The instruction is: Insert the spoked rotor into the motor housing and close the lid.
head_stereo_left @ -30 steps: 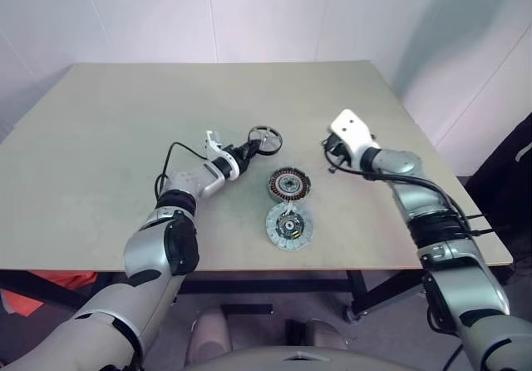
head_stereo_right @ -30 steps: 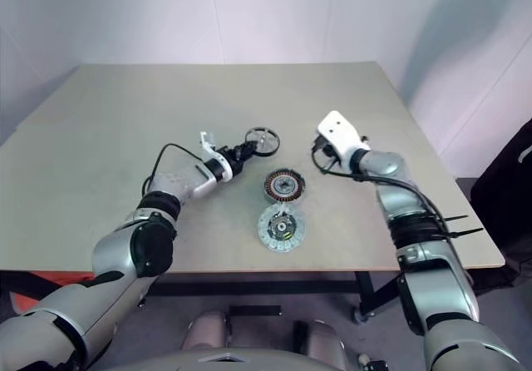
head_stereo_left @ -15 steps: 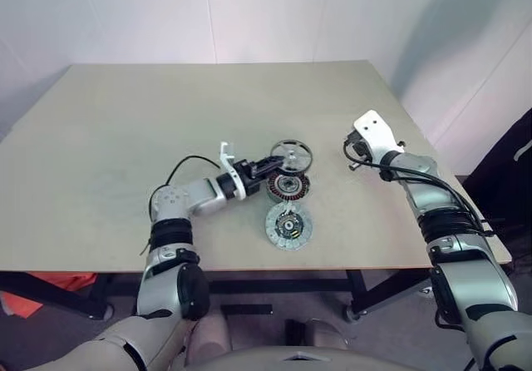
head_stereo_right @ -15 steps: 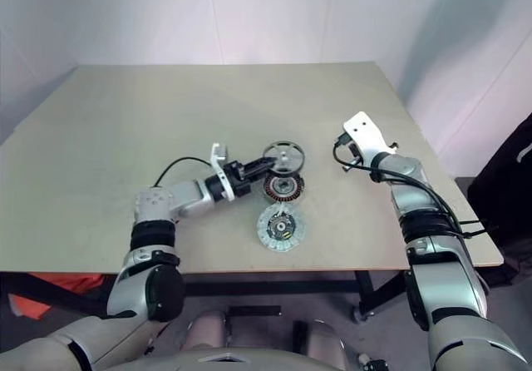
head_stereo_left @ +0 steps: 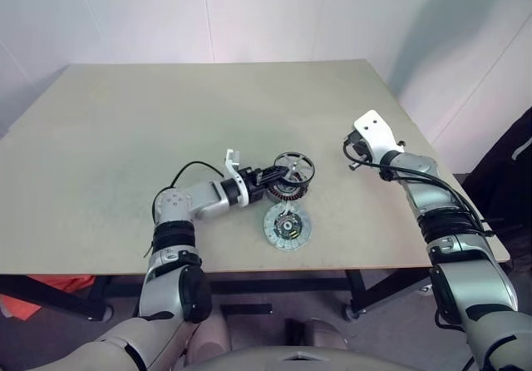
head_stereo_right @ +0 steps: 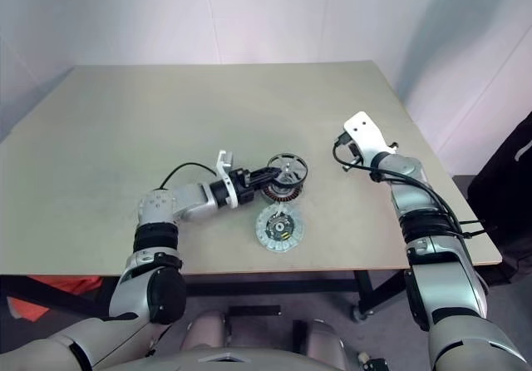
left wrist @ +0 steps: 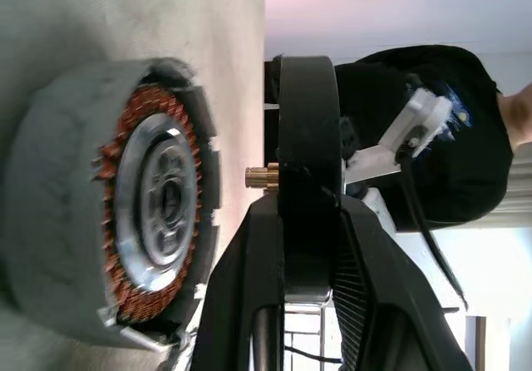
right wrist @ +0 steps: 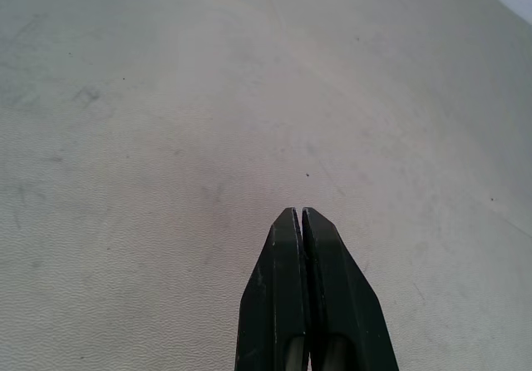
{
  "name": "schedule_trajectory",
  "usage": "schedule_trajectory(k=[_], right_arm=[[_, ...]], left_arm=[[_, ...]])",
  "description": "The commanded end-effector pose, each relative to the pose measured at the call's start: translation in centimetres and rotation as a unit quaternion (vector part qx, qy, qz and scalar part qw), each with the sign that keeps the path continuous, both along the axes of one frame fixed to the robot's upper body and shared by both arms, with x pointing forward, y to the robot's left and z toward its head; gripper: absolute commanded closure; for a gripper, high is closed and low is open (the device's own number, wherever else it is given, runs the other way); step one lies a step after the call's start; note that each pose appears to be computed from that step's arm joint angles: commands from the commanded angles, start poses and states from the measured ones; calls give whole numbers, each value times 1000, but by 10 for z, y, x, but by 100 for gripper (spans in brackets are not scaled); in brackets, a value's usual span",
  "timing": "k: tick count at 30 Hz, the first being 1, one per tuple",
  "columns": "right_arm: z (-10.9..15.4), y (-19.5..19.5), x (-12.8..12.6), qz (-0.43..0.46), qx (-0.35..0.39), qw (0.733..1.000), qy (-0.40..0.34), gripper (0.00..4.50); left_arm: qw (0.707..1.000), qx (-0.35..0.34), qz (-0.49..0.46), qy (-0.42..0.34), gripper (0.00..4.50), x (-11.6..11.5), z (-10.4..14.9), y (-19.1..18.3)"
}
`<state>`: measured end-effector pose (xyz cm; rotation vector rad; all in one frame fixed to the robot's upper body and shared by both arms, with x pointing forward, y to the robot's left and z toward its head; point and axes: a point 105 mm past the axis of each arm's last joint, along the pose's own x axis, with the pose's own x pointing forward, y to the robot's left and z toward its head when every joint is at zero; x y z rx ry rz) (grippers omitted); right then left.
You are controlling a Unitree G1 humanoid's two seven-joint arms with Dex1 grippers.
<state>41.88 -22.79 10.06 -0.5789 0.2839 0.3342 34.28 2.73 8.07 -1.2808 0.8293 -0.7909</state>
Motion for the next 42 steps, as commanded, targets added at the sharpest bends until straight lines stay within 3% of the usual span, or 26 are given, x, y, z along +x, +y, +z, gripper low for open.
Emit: schedule_trajectory(k=[1,18,26,36,42], right_arm=[[24,-3,4,-3,2,999,-41,450],[23,3,6,5,2,999,-38,450],[24,6,7,9,1,999,-39,450],[25,10,5,21,4,999,-40,450],[42,36,2,75,32,995,-61,450]], left_arm=[[1000,0,1,-2,408,-1,1,0],[1000,23,20,-2,408,-4,-5,11],[999,39,28,-19,151,-2,-3,15],[994,58,77,-58,151,9,11,57],[991,57,95,-77,151,12,20,69]])
